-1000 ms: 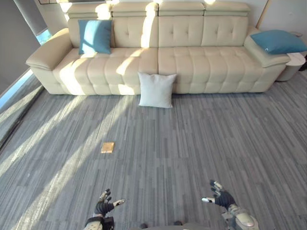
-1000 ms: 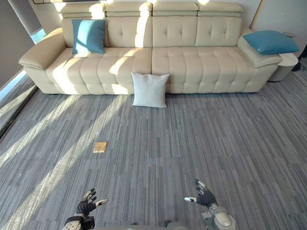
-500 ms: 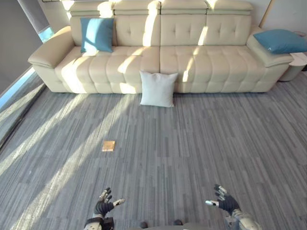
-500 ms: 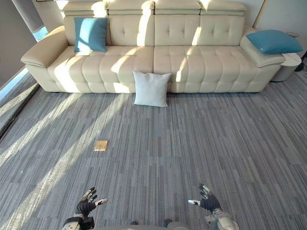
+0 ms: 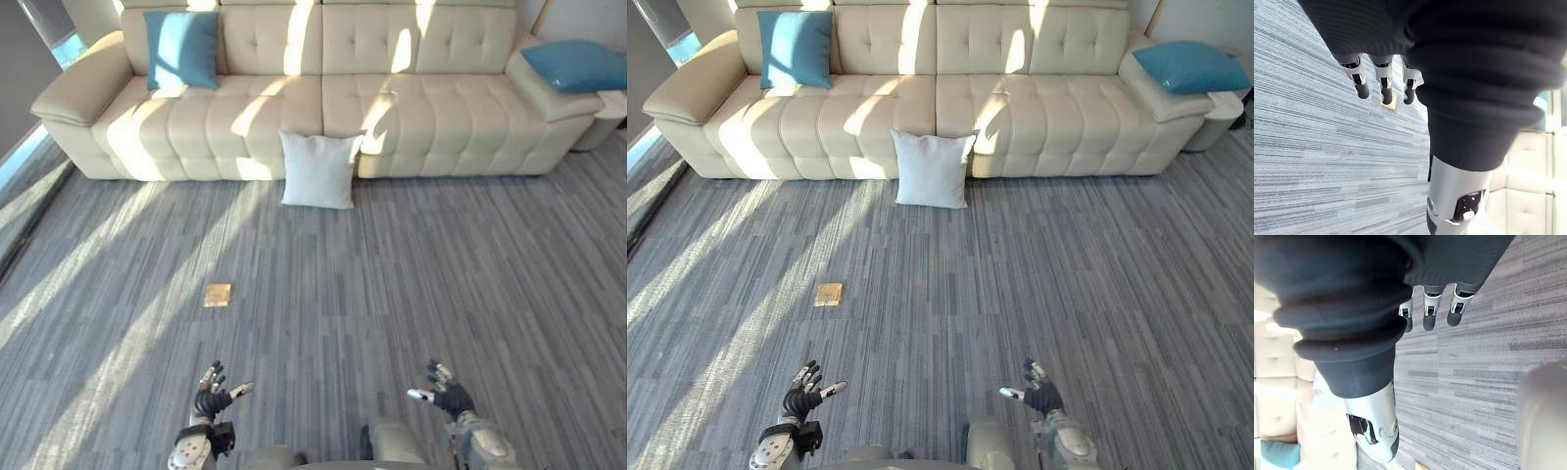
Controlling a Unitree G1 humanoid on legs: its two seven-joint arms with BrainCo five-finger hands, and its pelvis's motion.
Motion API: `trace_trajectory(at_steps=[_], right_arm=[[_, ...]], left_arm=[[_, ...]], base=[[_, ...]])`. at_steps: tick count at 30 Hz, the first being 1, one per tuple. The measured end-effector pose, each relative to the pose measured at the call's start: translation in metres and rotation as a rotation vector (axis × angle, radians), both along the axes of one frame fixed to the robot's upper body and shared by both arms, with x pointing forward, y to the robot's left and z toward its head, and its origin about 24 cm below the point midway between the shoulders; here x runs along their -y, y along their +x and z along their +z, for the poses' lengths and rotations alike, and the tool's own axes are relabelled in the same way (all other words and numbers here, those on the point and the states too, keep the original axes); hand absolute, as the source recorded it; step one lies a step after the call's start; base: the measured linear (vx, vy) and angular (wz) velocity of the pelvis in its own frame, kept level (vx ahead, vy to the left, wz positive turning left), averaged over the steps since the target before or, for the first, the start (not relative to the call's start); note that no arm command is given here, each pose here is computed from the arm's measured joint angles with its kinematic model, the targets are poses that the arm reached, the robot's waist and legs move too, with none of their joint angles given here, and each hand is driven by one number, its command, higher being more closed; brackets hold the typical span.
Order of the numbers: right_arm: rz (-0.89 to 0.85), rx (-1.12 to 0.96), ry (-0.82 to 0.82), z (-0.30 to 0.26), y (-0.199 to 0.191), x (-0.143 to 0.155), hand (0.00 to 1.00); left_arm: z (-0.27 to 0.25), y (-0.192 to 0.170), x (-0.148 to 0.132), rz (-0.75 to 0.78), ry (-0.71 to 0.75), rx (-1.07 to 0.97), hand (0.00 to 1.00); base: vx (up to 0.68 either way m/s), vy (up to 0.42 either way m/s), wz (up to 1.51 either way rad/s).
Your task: Pick up cushions and gather them together orderly.
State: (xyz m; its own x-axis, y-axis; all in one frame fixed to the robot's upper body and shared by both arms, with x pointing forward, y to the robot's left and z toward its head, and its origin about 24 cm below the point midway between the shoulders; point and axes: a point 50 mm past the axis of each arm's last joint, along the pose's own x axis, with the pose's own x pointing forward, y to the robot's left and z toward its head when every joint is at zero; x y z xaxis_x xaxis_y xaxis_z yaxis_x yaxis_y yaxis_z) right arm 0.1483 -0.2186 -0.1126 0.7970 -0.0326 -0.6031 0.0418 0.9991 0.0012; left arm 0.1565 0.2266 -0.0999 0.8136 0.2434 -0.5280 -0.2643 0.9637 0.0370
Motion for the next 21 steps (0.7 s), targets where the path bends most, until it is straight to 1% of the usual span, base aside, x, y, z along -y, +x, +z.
trace_trajectory(at_steps=[2,4,7,9,11,14,16,18,21], right_arm=[[-0.011,-0.004,-0.005,0.0,-0.002,0.003,0.0],[-0.019,-0.007,-0.015,0.0,-0.004,0.007,0.0],[-0.017,0.014,-0.01,0.003,0.001,0.005,0.0],[0.005,0.041,-0.004,0.008,0.0,0.0,0.0],[-0.005,0.117,0.048,0.017,0.011,-0.015,0.0],[-0.011,0.194,0.064,0.029,0.022,-0.021,0.0],[-0.003,0.223,0.062,0.034,0.027,-0.021,0.0],[-0.004,0.244,0.068,0.038,0.029,-0.022,0.0],[-0.017,0.222,0.08,0.032,0.022,-0.025,0.0]], left_arm=[[0.0,0.005,0.0,-0.003,0.002,-0.001,0.0],[-0.006,0.0,0.005,0.004,-0.02,-0.028,0.0],[-0.008,0.002,0.015,-0.004,-0.047,-0.025,0.0],[-0.01,-0.002,0.022,0.005,-0.071,-0.031,0.0],[-0.009,-0.003,0.021,0.012,-0.079,-0.023,0.0],[-0.006,0.001,0.028,0.012,-0.109,0.005,0.0],[-0.007,-0.002,0.032,0.008,-0.127,0.008,0.0],[-0.011,-0.012,0.038,0.015,-0.146,-0.016,0.0],[-0.017,-0.028,0.037,0.046,-0.162,-0.051,0.0]], base=[[0.54,-0.107,0.71],[0.67,-0.167,0.67],[0.7,-0.22,0.39],[0.71,-0.207,0.25],[0.64,-0.164,-0.05],[0.57,-0.089,-0.36],[0.55,0.035,-0.52],[0.58,0.136,-0.7],[0.76,0.296,-0.77]])
